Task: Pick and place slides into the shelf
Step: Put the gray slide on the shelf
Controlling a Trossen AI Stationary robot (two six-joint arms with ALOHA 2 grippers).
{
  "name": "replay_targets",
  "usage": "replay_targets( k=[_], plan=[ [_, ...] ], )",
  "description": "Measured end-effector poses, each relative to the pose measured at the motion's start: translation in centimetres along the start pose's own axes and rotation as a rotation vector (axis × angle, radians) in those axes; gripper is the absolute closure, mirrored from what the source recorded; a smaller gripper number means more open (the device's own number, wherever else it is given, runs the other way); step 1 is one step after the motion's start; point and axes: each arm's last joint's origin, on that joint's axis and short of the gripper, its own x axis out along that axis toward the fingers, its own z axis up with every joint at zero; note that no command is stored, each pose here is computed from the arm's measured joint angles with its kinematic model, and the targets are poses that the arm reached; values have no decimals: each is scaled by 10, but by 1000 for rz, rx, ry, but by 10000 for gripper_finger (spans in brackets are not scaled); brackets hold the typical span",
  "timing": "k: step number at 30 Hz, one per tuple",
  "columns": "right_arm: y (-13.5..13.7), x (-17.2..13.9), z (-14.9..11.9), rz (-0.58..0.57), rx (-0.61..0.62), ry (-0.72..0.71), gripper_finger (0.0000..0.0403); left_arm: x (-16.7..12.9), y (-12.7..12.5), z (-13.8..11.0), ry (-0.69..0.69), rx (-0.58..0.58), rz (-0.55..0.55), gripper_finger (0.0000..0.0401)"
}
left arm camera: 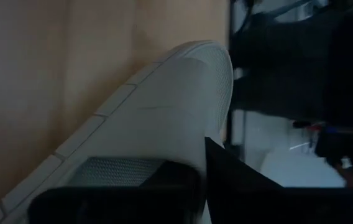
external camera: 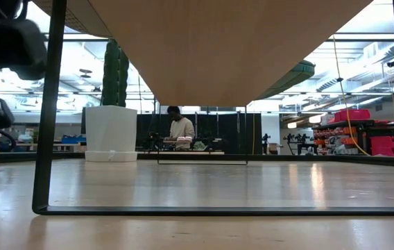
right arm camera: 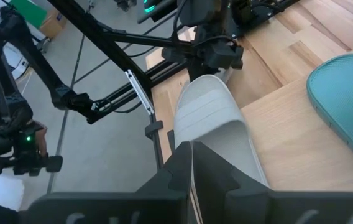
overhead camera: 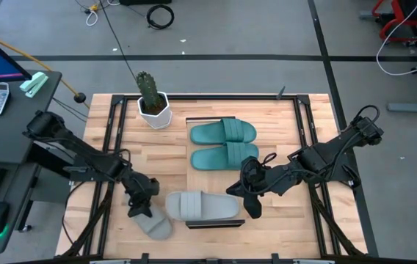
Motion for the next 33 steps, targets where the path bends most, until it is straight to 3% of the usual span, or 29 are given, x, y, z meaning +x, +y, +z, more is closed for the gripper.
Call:
replay_targets(
  k=[9,14,21,26,33],
  plan=[
    [-1,0,-1,-6,-7,6,380,-29,-9,-8,-24,-27,-11,375],
    [-1,0,-1,-8,-13,8,380,-46,-17,-11,68,-86,88,388],
    [-1,0,-1,-9,-16,8,380,-76,-61,8,38,21,68,374],
    [-1,0,-1,-9,-16,8,380,-109,-93,21,0,93,97,388],
    [-1,0,-1,-9,-17,8,380,-145,-114,21,40,76,180,376]
  ],
)
